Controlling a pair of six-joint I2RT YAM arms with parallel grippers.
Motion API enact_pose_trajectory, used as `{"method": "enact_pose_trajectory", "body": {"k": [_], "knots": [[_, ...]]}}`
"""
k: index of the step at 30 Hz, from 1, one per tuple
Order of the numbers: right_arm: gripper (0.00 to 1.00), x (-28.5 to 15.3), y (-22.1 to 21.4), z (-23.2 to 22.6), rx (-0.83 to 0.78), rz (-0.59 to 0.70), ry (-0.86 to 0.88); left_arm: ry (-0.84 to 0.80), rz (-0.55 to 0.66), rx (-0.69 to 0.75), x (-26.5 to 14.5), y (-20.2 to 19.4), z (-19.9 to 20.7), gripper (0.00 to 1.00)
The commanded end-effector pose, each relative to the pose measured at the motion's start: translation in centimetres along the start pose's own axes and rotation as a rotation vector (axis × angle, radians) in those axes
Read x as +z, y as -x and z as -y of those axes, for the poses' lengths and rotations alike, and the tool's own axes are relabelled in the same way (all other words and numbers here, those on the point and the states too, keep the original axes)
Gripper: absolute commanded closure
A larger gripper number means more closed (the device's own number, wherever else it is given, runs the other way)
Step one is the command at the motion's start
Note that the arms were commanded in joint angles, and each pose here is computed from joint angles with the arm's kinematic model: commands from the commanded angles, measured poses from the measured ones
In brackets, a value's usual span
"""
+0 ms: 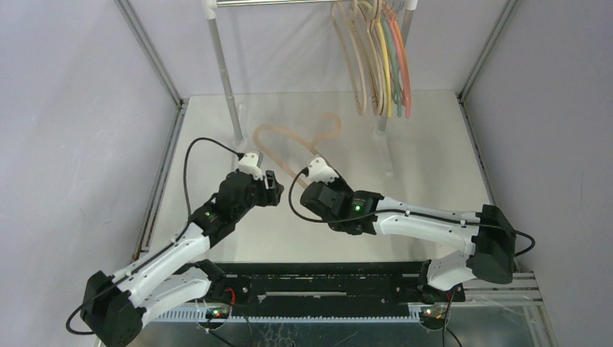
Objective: Organize the hangers
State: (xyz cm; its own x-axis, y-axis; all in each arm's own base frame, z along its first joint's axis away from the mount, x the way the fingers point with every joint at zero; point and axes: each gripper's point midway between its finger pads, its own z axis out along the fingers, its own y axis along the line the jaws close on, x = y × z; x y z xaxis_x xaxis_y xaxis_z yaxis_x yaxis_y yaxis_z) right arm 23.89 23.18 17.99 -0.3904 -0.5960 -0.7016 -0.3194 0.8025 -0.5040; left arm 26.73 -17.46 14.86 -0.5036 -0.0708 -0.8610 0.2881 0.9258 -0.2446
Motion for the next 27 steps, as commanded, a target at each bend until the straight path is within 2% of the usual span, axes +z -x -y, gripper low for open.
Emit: {"method": "enact_pose_trajectory", "body": {"k": [1,9,18,21,27], "knots": [[1.0,0.1,5.9,1.7,-0.02,0.119,-0.084,0.001,0.055,-0.032,-1.9,1.1,-0.1,0.33],[1.0,-0.4,14.6,4.3,-0.071,0.257,-0.199,-0.023,0.071,-0.039,-2.9,1.3,0.1,0.33],[1.0,-1.6,23.1,10.7,-0.042,0.397,-0.412,-0.042,0.071,-0.036,-2.7,1.1,0.6,0.32],[1.0,-1.6,23.9,11.6,-0.041,0.405,-0.436,-0.045,0.067,-0.036,-2.6,0.9,0.6,0.33],[1.0,-1.2,22.6,12.3,-0.068,0.374,-0.458,-0.048,0.068,-0.029,-2.4,1.1,0.8,0.32]]}}
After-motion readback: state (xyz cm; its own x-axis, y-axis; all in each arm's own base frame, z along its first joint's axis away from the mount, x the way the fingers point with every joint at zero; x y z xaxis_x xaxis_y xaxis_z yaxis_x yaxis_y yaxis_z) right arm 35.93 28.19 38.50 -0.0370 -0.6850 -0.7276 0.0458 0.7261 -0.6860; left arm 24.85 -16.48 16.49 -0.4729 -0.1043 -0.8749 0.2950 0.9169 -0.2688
